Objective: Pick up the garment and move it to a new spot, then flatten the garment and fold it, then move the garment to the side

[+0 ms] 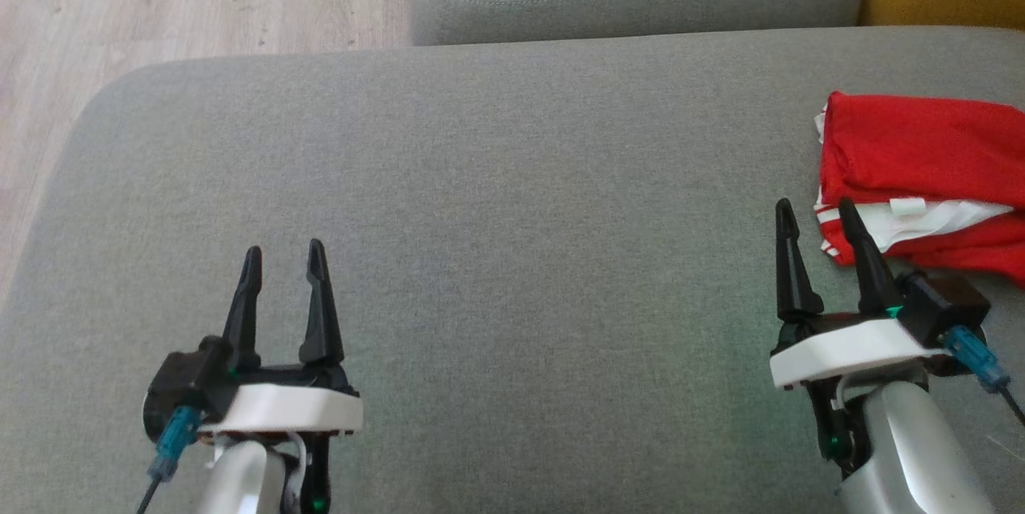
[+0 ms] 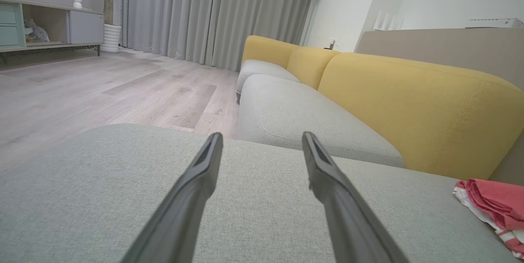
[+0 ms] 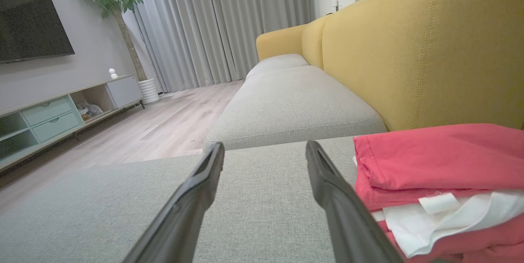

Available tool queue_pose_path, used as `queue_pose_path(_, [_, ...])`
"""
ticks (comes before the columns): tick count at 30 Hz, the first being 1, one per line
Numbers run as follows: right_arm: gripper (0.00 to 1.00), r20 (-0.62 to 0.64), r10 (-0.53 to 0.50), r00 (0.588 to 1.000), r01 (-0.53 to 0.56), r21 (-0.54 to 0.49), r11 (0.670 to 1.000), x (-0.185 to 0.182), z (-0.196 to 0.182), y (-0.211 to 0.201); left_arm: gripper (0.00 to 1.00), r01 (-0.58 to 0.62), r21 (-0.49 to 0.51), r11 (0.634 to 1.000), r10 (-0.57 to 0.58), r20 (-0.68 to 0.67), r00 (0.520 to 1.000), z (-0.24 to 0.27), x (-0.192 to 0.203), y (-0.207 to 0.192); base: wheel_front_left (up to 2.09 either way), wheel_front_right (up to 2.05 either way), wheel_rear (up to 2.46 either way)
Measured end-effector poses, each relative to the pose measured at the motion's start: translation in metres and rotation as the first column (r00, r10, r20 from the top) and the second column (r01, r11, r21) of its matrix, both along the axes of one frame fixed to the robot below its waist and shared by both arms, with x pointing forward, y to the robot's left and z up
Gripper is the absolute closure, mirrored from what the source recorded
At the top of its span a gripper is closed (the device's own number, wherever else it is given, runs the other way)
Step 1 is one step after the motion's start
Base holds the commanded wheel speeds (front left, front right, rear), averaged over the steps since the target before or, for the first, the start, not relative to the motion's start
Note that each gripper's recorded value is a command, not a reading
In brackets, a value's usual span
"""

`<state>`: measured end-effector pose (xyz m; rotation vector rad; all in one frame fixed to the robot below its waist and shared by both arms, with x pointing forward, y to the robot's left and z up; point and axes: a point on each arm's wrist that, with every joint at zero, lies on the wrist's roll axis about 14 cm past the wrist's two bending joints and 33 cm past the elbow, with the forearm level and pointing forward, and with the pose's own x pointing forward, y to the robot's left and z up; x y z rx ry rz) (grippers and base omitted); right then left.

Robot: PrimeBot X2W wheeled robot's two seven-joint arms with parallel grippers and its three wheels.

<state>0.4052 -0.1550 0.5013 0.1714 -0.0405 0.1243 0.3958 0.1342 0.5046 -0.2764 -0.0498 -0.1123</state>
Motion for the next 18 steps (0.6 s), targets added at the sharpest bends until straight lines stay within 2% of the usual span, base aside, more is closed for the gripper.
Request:
queue_pose_path(9, [0.00, -0.007, -0.007, 1.000, 0.007, 0.006, 1.000, -0.004, -0.003, -0.002, 0.00, -0.017, -0.048, 0.999, 0.017, -0.013, 1.000, -0.002, 0.001, 0.004, 0.00, 0.00, 0.00])
queue_pose_path(10, [1.00, -0.011, -0.007, 1.000, 0.007, 0.006, 1.000, -0.004, -0.004, -0.002, 1.00, -0.018, -0.052, 0.998, 0.017, -0.018, 1.000, -0.004, 0.001, 0.004, 0.00, 0.00, 0.00])
queue_pose_path(16, [1.00, -0.163, -0.019, 0.986, 0.021, 0.015, 1.000, -0.028, -0.052, -0.005, 1.00, -0.031, -0.047, 0.998, 0.023, -0.162, 0.987, -0.049, -0.020, 0.006, 0.00, 0.00, 0.00])
queue_pose_path(18, [1.00, -0.177, -0.025, 0.984, 0.032, 0.035, 0.999, -0.031, -0.056, -0.007, 1.00, -0.040, -0.066, 0.997, 0.027, -0.178, 0.984, -0.053, -0.022, 0.008, 0.00, 0.00, 0.00])
